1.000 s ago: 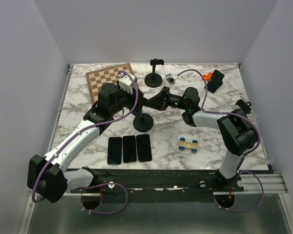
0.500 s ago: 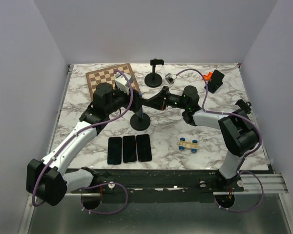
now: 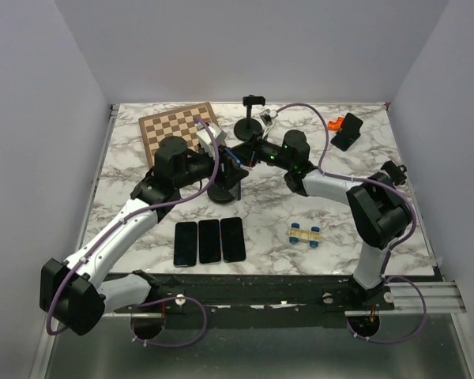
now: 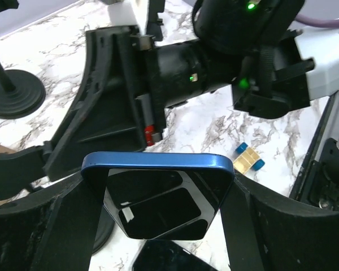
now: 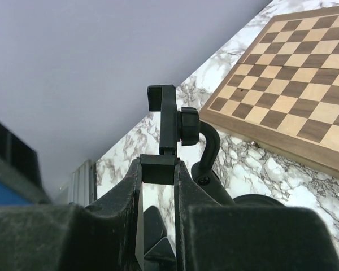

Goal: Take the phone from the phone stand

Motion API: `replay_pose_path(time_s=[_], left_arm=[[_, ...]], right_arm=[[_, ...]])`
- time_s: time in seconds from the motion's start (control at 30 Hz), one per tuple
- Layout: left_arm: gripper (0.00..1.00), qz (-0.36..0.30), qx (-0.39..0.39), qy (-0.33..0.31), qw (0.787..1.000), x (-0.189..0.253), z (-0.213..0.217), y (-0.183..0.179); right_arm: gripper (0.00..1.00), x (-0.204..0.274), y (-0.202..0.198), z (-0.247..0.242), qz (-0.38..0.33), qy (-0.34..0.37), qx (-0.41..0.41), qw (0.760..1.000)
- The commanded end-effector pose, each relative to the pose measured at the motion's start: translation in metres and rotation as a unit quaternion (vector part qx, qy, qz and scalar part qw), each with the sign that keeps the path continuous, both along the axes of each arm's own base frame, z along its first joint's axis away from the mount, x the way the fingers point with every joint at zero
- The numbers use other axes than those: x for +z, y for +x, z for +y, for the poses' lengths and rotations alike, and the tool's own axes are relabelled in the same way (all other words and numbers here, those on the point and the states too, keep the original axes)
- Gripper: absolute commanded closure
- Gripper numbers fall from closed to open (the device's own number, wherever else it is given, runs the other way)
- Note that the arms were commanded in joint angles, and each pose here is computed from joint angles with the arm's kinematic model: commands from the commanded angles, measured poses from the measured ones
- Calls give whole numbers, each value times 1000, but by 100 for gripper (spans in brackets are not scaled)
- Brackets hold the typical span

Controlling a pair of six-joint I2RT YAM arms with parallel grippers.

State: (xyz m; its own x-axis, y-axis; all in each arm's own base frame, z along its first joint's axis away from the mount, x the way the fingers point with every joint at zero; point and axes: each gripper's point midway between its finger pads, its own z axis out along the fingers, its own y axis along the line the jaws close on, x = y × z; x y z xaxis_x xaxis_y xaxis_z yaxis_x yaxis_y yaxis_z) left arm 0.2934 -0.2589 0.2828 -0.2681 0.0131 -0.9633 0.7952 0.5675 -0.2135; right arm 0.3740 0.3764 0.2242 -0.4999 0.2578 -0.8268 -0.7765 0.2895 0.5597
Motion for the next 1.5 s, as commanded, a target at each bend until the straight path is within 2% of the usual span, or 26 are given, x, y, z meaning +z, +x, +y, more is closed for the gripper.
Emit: replay_pose_path(time_s=[0.0, 0.2, 0.67, 0.83, 0.87, 0.93, 0.97, 1.1, 1.13, 1.17, 1.33, 1.47], left_arm=[[100, -69, -33, -37, 996, 48, -6, -17], [100, -83, -3, -34, 996, 55, 5, -17], [100, -53, 129, -17, 990, 50, 39, 9], [100, -44, 132, -17, 990, 47, 38, 11], [100, -40, 129, -16, 991, 45, 36, 12], [100, -29, 126, -13, 992, 40, 33, 13], [100, -23, 125, -11, 992, 38, 32, 13], [100, -3, 126, -8, 992, 29, 28, 16], [100, 2, 126, -5, 992, 25, 26, 16], [100, 7, 125, -1, 992, 22, 24, 16], [100, 27, 139, 48, 989, 0, 14, 18], [100, 55, 162, 78, 982, -19, 5, 14]], right_arm=[[99, -26, 23, -1, 39, -19, -67, 997], [99, -27, 31, -6, 27, -48, -78, 995], [100, -41, 70, -76, 32, -83, -91, 992], [99, -45, 68, -75, 21, -103, -75, 992], [90, -48, 68, -75, 24, -107, -76, 991], [63, -52, 68, -78, 27, -112, -84, 990], [53, -52, 67, -80, 29, -111, -89, 989], [26, -45, 62, -90, 38, -108, -122, 986], [16, -45, 60, -94, 44, -110, -132, 984], [2, -40, 57, -97, 47, -110, -138, 983], [0, -20, 37, -128, 73, -141, -204, 966], [0, -29, 11, -162, 136, -199, -258, 936]])
